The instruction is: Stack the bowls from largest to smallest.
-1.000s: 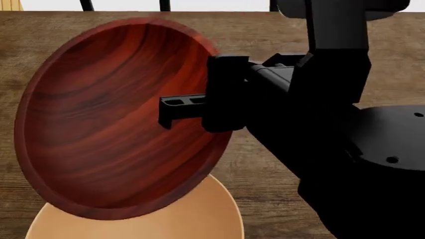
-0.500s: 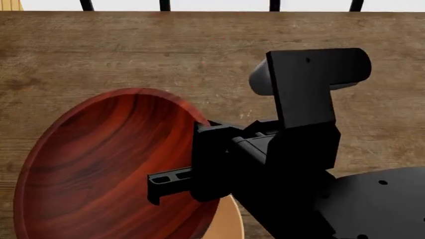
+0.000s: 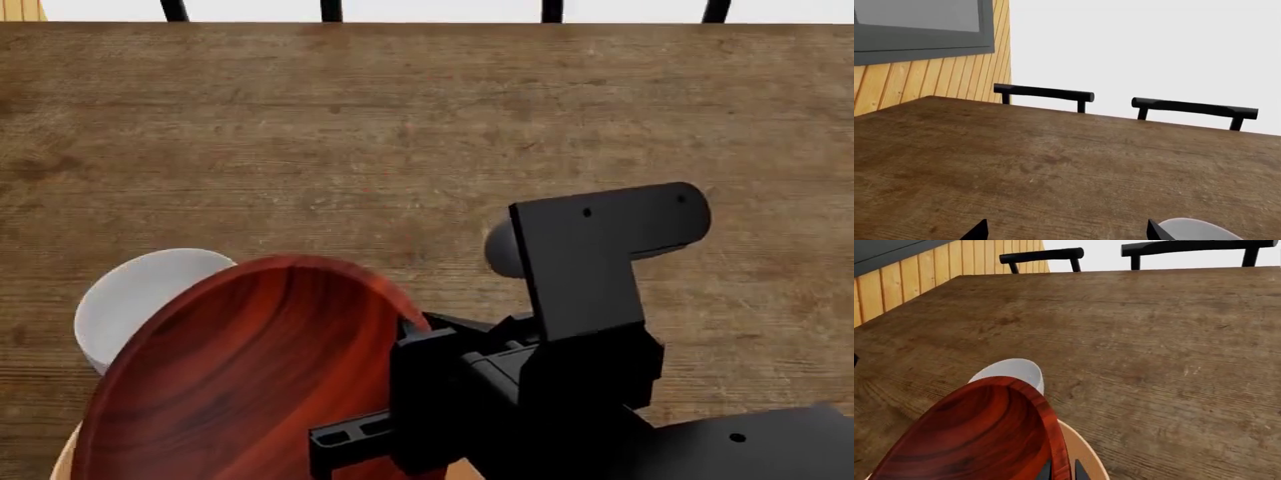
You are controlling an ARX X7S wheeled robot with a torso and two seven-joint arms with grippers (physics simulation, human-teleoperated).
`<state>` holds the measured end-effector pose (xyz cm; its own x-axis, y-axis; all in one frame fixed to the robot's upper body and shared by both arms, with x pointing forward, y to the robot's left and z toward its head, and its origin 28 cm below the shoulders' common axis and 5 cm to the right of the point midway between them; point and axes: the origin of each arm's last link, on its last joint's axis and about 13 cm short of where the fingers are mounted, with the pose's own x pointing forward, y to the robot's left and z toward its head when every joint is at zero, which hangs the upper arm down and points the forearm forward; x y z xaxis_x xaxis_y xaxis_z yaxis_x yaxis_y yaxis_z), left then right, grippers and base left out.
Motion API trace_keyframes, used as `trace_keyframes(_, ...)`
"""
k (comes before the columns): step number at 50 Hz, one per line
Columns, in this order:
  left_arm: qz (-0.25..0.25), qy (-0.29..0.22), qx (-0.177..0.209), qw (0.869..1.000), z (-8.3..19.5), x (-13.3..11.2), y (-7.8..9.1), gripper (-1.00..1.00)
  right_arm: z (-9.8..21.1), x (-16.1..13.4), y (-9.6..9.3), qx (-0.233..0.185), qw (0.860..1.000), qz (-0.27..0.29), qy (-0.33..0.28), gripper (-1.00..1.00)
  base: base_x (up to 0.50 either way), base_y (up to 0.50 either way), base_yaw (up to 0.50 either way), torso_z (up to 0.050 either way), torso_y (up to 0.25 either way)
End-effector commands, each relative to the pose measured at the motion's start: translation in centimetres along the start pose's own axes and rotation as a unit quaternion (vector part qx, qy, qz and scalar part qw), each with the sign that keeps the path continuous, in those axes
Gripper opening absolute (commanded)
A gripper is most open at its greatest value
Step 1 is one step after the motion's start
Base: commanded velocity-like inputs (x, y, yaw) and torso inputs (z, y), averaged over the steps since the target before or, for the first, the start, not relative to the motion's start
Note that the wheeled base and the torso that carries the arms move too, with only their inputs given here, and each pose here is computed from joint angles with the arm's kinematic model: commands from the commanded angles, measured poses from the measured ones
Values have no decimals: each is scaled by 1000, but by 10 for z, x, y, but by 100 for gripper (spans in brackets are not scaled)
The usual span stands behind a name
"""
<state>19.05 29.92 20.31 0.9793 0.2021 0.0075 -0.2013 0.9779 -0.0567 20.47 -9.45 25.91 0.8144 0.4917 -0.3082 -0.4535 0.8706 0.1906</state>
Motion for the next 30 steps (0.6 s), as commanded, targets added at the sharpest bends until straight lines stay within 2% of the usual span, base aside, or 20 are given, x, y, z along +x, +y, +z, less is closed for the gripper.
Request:
trace_keyframes(1, 2, -14, -12, 1000, 2, -1, 1, 100, -6, 5, -3, 15, 1000, 2, -6, -100, 0, 0, 0, 0, 0)
trace_keyframes(12, 5, -18, -13, 1000, 3, -1, 3, 100, -21, 10, -2, 19, 1000, 7, 14, -100, 0, 0, 0, 0, 0)
trace_keyframes(28, 5, -19, -12, 1000, 3, -2, 3, 100, -24, 11, -7, 13, 1000, -3, 16, -100, 0, 0, 0, 0, 0)
trace_keyframes(29, 5, -19, -12, 1000, 3, -1, 3, 100, -23, 10, -6, 13, 1000, -3, 15, 100, 0, 0, 0, 0, 0)
trace_keyframes(30, 4, -20, -12, 1000, 3, -1, 3, 100, -23, 9, -6, 11, 1000, -3, 14, 100, 0, 0, 0, 0, 0)
